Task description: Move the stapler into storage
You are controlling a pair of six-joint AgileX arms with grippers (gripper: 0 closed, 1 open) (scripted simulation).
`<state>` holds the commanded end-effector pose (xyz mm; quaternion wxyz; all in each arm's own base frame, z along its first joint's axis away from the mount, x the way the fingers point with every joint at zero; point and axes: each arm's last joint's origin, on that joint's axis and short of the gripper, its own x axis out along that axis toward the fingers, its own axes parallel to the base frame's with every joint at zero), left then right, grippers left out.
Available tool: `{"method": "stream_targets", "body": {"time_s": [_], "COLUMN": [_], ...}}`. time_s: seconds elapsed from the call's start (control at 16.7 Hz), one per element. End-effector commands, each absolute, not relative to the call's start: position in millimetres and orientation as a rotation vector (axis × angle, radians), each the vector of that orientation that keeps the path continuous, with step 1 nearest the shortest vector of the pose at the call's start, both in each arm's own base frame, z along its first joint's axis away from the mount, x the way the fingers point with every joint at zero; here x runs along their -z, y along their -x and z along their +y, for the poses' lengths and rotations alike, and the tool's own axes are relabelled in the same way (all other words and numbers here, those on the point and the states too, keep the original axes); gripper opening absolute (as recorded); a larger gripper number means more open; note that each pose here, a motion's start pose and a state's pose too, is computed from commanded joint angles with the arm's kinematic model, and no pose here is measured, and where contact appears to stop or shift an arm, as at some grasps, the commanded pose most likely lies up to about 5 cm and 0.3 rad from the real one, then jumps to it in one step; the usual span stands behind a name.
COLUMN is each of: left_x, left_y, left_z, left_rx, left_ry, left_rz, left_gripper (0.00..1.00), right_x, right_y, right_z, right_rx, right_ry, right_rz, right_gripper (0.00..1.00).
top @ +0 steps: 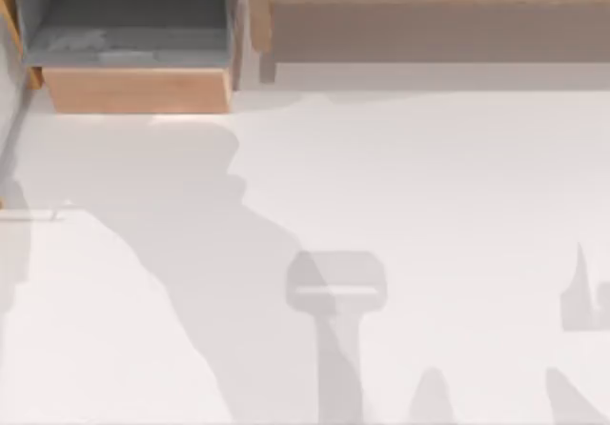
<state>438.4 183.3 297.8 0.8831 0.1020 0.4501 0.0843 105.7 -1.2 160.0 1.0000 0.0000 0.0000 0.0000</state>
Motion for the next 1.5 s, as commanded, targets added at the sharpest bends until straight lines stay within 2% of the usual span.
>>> {"method": "stream_targets", "body": {"time_s": [0.18, 0.3, 0.42, 0.66, 1.44, 1.5], "left_x": [-210.7, -166.9, -146.6, -146.2, -146.2, -146.2], "left_y": [-457.2, -456.9, -452.3, -452.2, -452.2, -452.2], "left_z": [172.1, 169.2, 170.4, 170.5, 170.5, 170.5], "left_rx": [-0.055, -0.01, 0.002, 0.002, 0.002, 0.002], "left_ry": [-0.123, -0.064, -0.027, -0.026, -0.026, -0.026], "left_rz": [1.168, 1.297, 1.367, 1.369, 1.369, 1.369], "left_gripper": [0.0, 0.0, 0.0, 0.0, 0.98, 1.0], "right_x": [-160.0, -160.0, -160.0, -160.0, -160.0, -160.0], "right_y": [-105.7, -105.7, -105.7, -105.7, -105.7, -105.7], "right_z": [-1.2, -1.2, -1.2, -1.2, -1.2, -1.2], "right_rx": [0.0, 0.0, 0.0, 0.0, 0.0, 0.0], "right_ry": [0.0, 0.0, 0.0, 0.0, 0.0, 0.0], "right_rz": [0.0, 0.0, 0.0, 0.0, 0.0, 0.0], "right_gripper": [1.0, 1.0, 1.0, 1.0, 1.0, 1.0]}}
